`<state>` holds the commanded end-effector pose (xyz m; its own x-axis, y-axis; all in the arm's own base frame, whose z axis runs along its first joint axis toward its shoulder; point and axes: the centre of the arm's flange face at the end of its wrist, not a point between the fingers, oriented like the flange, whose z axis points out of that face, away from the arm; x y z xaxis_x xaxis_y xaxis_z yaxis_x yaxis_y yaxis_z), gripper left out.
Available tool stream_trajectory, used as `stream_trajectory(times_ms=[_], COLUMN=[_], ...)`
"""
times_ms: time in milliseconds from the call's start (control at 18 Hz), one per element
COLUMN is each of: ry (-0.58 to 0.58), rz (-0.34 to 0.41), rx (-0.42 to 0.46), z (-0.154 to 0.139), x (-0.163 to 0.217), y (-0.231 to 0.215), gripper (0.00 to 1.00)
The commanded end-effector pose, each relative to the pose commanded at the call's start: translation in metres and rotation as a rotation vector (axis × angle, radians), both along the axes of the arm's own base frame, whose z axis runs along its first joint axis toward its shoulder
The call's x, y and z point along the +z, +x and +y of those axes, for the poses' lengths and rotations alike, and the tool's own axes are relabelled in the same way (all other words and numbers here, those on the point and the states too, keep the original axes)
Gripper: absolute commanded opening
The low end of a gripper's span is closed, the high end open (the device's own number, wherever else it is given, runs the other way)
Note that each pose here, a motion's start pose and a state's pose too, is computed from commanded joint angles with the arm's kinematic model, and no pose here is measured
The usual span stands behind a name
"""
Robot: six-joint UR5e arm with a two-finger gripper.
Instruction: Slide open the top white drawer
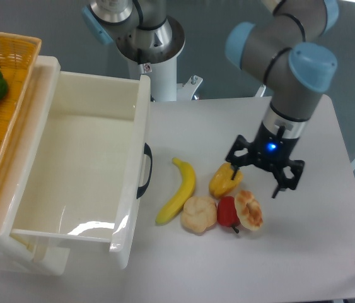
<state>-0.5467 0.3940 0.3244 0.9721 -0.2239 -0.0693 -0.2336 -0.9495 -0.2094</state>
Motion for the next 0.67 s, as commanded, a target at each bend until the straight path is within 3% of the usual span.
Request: stream_trajectory(times_ms=[111,333,667], ry=[-0.04,-0.166,-0.228], rz=[0.031,0.081,0.071], rx=[-0.068,-0.081,-0.171], z=[-0.002,-0.002,0.003], x=[-0.001,-0.008,-0.022], y=[-0.005,-0.025,-0.033], gripper=[1.0,1.0,1.0])
